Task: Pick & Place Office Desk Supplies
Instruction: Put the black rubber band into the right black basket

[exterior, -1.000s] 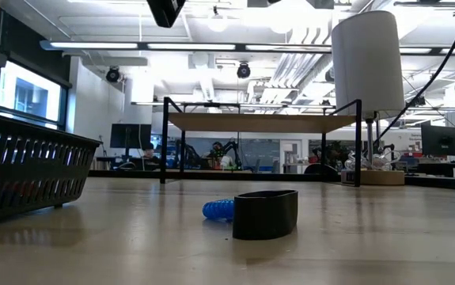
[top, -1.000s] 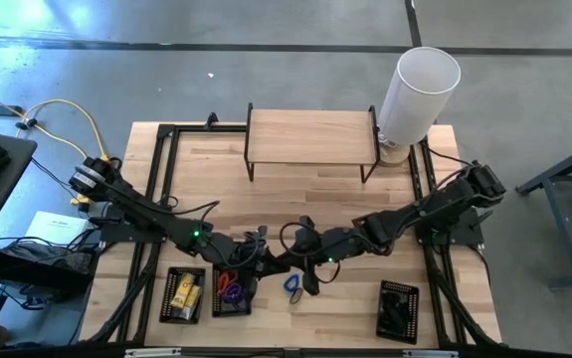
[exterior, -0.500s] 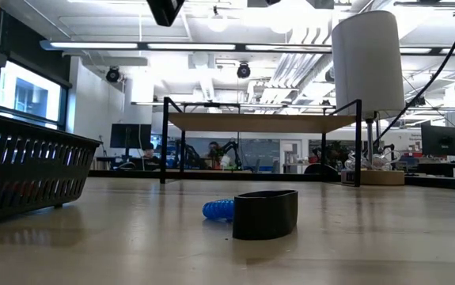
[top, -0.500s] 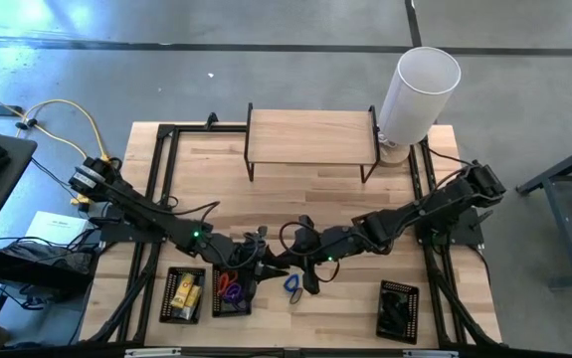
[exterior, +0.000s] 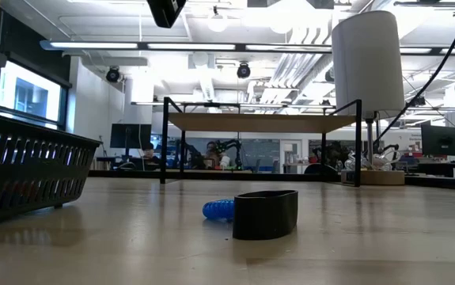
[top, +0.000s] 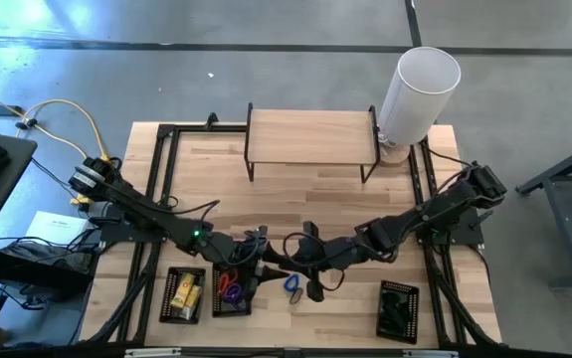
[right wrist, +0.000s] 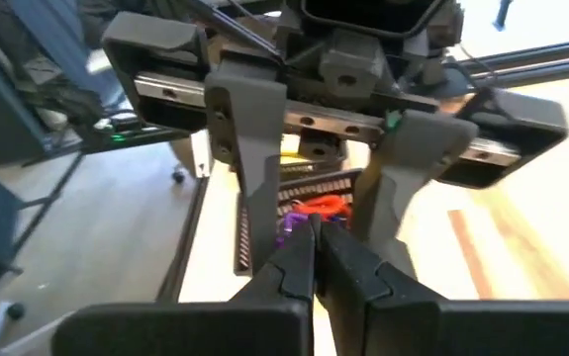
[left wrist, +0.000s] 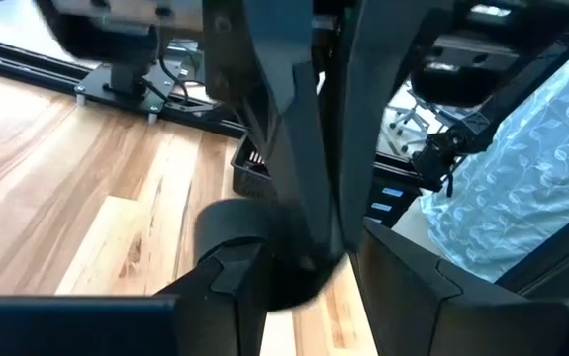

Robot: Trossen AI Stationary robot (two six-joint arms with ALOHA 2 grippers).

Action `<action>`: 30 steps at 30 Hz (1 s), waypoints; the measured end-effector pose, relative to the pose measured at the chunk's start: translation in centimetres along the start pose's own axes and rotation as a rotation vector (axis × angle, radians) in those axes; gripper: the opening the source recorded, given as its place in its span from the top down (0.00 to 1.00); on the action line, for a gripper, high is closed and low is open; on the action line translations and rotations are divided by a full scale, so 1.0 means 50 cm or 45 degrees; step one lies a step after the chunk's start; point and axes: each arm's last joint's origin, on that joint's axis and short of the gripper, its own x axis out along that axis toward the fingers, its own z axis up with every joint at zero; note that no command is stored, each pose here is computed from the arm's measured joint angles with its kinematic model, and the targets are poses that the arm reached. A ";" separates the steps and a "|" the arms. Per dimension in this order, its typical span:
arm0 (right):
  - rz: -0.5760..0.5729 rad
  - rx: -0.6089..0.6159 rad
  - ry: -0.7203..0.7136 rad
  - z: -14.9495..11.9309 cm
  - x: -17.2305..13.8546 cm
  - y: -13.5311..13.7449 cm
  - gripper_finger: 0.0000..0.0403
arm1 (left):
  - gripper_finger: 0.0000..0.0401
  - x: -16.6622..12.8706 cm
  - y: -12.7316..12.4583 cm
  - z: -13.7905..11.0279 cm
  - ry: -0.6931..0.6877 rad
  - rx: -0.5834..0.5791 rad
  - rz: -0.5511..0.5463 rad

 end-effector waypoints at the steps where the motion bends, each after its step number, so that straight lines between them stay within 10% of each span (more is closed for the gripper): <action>1: -0.020 -0.008 -0.003 0.000 -0.006 0.003 0.99 | 0.65 0.000 0.000 0.000 0.001 0.000 0.000; 16: -0.306 -0.024 0.092 -0.015 -0.118 0.032 0.99 | 0.65 0.000 0.000 -0.001 0.006 0.001 -0.004; 30: -0.274 0.564 0.748 -0.118 -0.286 0.099 0.99 | 0.65 0.000 0.003 -0.008 0.055 -0.034 0.018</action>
